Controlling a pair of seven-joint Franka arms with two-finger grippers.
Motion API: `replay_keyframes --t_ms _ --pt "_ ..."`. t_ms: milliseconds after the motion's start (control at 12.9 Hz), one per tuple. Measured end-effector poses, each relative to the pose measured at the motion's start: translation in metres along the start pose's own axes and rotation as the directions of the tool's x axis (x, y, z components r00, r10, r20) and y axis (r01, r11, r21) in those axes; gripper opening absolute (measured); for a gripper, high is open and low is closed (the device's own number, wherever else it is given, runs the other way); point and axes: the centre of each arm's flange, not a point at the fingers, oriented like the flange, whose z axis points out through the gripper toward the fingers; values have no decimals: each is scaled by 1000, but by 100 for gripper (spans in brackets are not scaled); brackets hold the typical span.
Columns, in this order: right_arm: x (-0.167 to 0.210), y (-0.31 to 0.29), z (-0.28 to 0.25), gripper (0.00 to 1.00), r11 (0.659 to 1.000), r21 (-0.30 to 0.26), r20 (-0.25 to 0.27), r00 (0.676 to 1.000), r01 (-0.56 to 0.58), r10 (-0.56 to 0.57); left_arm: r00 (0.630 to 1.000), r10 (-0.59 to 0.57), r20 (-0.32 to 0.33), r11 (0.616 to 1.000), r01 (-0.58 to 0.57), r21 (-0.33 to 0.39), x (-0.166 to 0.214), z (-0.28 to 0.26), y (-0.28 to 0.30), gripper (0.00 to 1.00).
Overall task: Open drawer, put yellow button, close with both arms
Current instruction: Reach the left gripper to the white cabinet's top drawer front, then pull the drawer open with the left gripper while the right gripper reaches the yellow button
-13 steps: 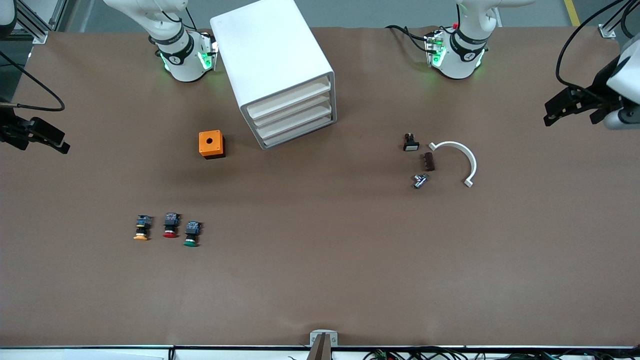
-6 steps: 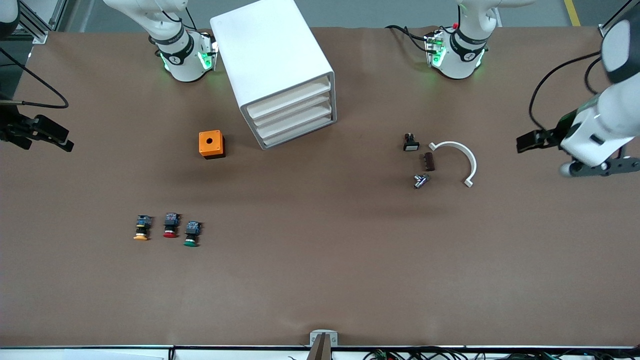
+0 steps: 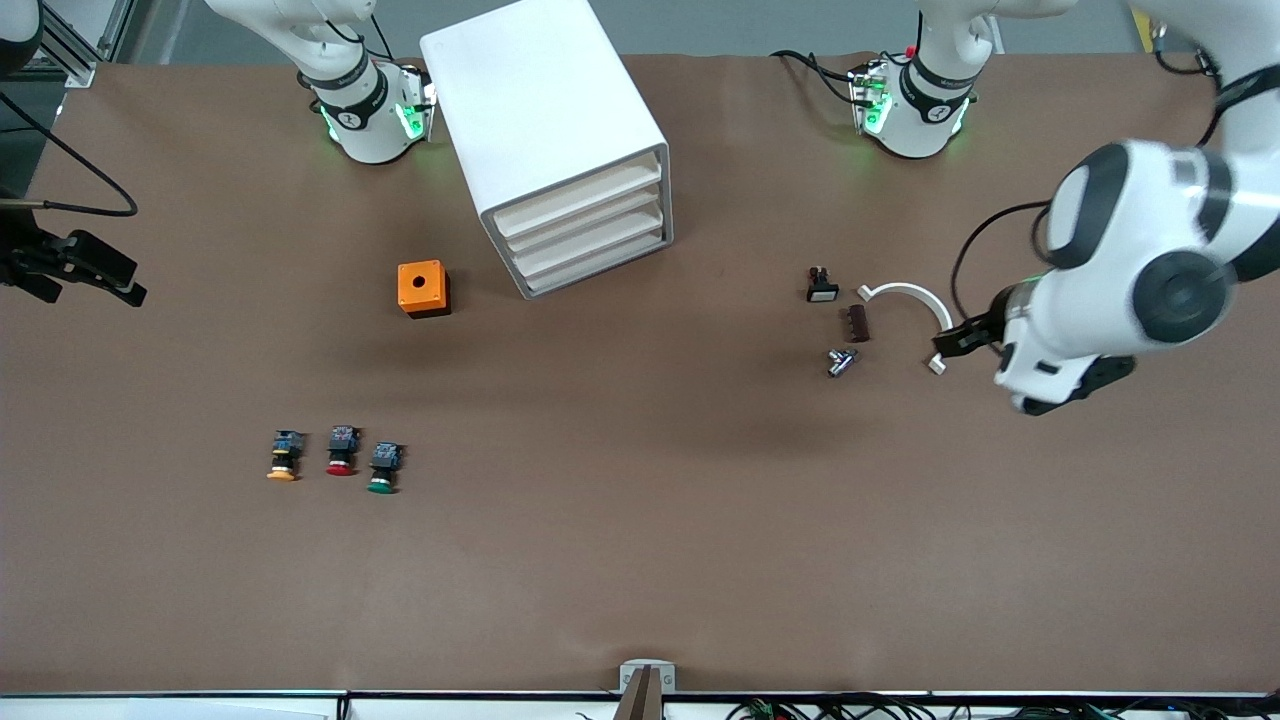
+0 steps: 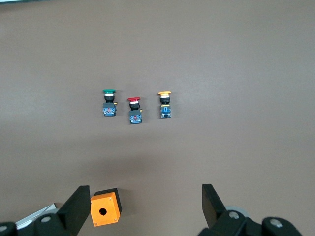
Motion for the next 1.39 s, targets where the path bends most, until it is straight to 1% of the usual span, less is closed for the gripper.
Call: replay_keyframes --t_ms 232,309,386,464,541,618,696,773,850,928,1005,1082,1159,1237,1314,1391 --pt "0 0 1 100 1000 0 2 1000 2 -2 994 -99 54 993 95 73 -7 42 40 100" --pt "0 -1 1 100 1000 0 2 1000 4 -4 985 -154 77 986 148 83 -14 52 54 100" --pt "0 -1 1 100 1000 0 2 1000 5 -5 968 -225 114 973 216 84 -23 61 70 100" --pt "0 -2 1 100 1000 0 2 1000 6 -6 941 -300 158 953 289 85 -35 69 87 100" --pt "0 -2 1 100 1000 0 2 1000 6 -6 904 -375 208 927 364 89 -50 74 104 100" --pt "0 -3 1 100 1000 0 2 1000 7 -7 854 -447 265 894 436 101 -66 78 124 100" --pt "0 -3 1 100 1000 0 3 1000 8 -8 798 -515 312 855 502 128 -86 82 146 100" --pt "0 -3 1 100 1000 1 3 1000 9 -9 738 -587 333 807 564 176 -106 89 168 100" --pt "0 -4 1 100 1000 1 3 1000 9 -9 666 -666 336 744 623 239 -127 102 190 100" --pt "0 -4 1 100 1000 1 3 1000 9 -9 583 -737 342 674 672 307 -143 115 208 100" --pt "0 -4 2 100 1000 1 3 1000 9 -9 490 -795 358 603 703 377 -154 127 224 100" --pt "0 -4 2 100 1000 1 3 1000 9 -9 386 -838 386 536 715 449 -160 134 236 100" --pt "0 -4 2 100 1000 1 4 1000 9 -9 272 -864 424 479 706 522 -163 134 246 100" --pt "0 -3 2 100 1000 0 4 1000 9 -9 167 -872 460 439 681 586 -164 130 252 100" --pt "0 -3 2 100 1000 0 5 1000 9 -9 76 -874 479 407 652 639 -164 124 256 100" --pt "0 -3 2 100 1000 0 5 1000 9 -9 10 -880 475 375 628 682 -165 118 258 98"
